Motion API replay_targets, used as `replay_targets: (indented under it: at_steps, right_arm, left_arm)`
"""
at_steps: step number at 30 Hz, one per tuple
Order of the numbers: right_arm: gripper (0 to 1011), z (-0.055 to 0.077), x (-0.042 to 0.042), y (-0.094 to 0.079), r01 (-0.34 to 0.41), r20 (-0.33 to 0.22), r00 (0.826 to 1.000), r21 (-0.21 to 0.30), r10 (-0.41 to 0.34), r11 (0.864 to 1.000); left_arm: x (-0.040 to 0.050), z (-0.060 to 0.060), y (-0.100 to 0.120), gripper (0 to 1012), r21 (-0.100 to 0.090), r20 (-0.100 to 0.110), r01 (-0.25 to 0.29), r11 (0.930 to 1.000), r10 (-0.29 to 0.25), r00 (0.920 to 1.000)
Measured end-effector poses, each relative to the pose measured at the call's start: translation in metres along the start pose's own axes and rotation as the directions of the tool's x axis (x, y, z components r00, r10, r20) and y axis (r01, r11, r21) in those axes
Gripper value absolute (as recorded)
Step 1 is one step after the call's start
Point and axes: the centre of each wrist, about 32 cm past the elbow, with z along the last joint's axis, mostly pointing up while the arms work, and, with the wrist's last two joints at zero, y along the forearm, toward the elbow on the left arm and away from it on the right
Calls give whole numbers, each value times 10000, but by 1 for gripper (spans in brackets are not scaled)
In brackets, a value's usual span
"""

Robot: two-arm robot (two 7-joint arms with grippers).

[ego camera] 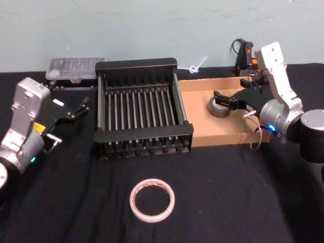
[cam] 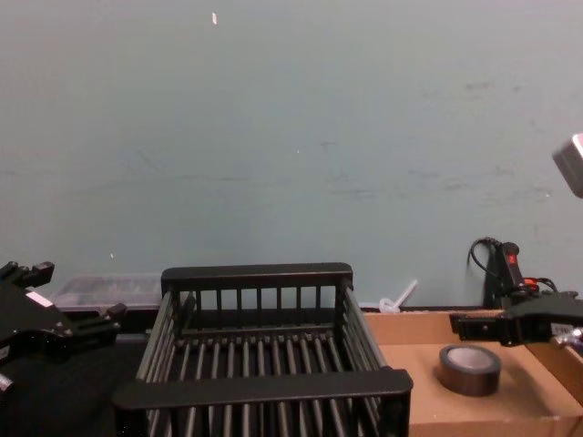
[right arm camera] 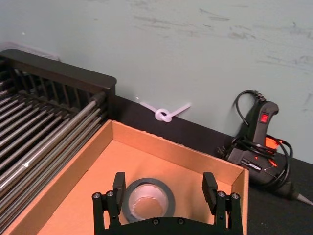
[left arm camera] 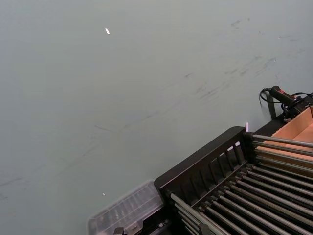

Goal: Pick up the white tape and place it into the black box , Pick up the silver tape and place it into the brown box.

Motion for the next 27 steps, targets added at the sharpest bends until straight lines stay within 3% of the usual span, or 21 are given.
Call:
replay_targets:
  at_steps: [11,27]
  right_arm:
    - [1002,-14,-11,-219,-625,-39,9980,-93,625,9980]
    - [1002,-122,-125,-796,-1678,-115,9858,-525,1674,9844]
  left_arm:
    - [0,0,0,1001,0,0,1,10000,-1,10000]
    - [0,0,0,1001,0,0,0,10000,0,10000]
